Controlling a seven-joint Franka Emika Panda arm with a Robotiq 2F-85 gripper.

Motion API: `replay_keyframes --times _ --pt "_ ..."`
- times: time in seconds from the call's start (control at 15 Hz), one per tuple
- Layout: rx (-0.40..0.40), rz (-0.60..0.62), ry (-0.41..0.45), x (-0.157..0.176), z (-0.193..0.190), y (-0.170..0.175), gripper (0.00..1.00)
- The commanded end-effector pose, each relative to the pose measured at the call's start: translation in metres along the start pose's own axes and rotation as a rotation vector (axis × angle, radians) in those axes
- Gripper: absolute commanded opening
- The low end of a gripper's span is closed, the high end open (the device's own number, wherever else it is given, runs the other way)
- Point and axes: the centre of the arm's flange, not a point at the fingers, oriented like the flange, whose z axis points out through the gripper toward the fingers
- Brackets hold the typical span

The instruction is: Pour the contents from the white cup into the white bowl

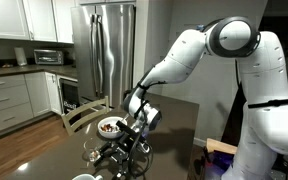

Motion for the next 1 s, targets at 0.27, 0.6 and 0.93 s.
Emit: replay_keyframes --times 0.27,0.6,0.93 --pt "0.041 0.059 -0.036 0.0082 0.0255 0.0031 0.6" --pt "0.054 0.075 -0.036 0.0083 0.0263 0.0029 0.26" --pt "0.052 0.077 -0.035 0.0079 0.0261 0.0029 0.0"
